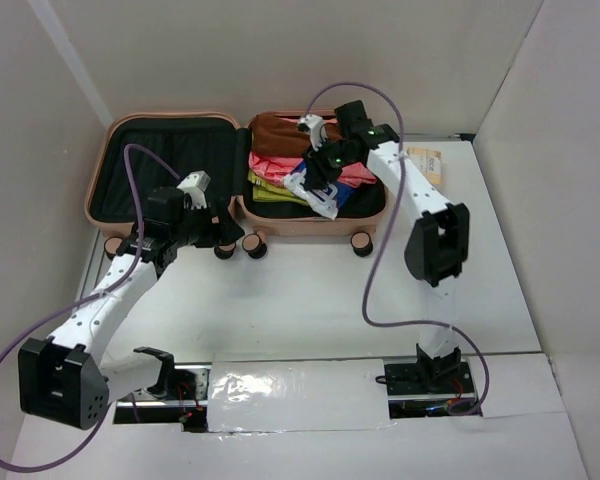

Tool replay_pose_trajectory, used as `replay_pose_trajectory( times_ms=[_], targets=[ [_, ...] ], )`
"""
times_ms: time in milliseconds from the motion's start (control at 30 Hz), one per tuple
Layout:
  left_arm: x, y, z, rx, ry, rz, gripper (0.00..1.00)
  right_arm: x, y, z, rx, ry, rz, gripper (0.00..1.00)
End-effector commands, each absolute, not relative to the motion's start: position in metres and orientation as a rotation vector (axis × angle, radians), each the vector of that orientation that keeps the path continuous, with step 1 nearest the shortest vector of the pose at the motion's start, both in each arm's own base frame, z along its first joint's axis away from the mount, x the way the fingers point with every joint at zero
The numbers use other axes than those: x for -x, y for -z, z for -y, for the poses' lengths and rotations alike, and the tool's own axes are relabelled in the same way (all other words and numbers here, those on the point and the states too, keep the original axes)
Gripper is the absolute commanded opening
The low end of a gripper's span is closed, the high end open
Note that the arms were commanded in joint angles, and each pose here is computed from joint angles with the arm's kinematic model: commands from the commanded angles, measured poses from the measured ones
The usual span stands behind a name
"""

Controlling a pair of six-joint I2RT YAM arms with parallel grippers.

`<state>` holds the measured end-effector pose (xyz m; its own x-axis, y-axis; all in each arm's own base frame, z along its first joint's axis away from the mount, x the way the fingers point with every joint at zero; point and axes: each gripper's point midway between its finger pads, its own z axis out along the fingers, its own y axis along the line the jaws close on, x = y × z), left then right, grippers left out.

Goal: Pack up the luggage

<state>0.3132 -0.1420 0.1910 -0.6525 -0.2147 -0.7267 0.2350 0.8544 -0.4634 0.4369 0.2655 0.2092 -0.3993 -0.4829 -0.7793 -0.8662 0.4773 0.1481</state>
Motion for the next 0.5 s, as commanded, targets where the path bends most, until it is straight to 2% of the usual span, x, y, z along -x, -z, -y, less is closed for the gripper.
replay_pose_trajectory(
  times_ms=[0, 33, 67, 233, 467],
  targets=[
    [-0.318, -0.196, 0.141, -0.074, 0.708, -2.171, 0.84, -0.444, -0.19, -0.272, 1.24, -0.715, -2.076, 0.22],
    [-0.321, -0.2, 0.138, -0.076, 0.698, -2.158, 0.84, -0.456, -0.202, -0.276, 1.233, -0.688, -2.036, 0.24],
    [-0.321, -0.193, 0.132, -0.049, 0.687, -2.188, 0.84, -0.461, -0.183, -0.284, 1.258, -0.686, -2.061, 0.24],
    [-0.326, -0.199, 0.114, -0.035, 0.67, -2.174, 0.84, -0.469, -0.168, -0.313, 1.395, -0.619, -1.965, 0.27],
    [-0.338, -0.186, 0.1, -0.028, 0.657, -2.23, 0.84, -0.449, -0.133, -0.354, 1.478, -0.771, -1.926, 0.31]
  ],
)
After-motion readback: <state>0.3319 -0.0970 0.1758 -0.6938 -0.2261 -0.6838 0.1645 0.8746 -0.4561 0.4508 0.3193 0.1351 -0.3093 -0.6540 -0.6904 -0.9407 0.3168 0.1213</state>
